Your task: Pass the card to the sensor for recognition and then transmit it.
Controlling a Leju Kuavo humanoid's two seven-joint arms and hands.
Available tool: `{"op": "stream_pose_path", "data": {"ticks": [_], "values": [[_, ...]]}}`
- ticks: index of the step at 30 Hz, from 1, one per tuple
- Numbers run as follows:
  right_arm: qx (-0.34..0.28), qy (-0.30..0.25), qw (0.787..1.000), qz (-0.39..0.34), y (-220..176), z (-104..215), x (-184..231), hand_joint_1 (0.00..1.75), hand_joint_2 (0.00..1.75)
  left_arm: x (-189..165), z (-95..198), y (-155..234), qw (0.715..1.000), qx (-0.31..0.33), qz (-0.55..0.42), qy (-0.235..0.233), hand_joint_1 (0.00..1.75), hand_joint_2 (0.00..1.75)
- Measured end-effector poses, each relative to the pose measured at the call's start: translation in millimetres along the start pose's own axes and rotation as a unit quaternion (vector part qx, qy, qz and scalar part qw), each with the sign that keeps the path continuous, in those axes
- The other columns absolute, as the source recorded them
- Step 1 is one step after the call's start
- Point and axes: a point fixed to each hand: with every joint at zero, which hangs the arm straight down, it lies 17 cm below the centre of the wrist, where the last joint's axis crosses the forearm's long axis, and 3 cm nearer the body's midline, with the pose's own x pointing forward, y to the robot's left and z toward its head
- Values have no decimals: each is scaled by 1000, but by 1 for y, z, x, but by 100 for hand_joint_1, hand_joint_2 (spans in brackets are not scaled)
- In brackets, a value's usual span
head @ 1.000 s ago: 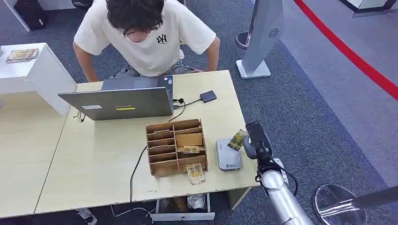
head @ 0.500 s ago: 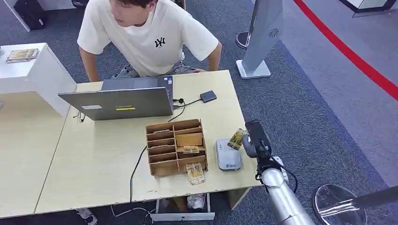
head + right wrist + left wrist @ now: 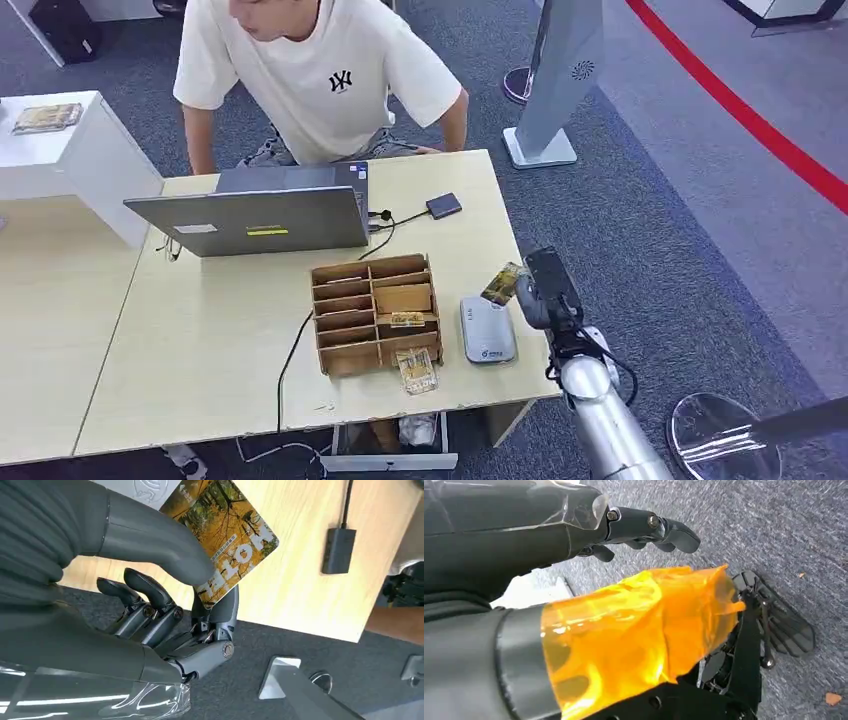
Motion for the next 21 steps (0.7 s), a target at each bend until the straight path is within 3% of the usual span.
{"op": "stream_pose_path", "data": {"ticks": [21], "values": [[38, -2, 999, 16, 28, 30, -3, 175, 175, 3, 1, -4, 1000, 0, 19, -1, 0, 0]]}}
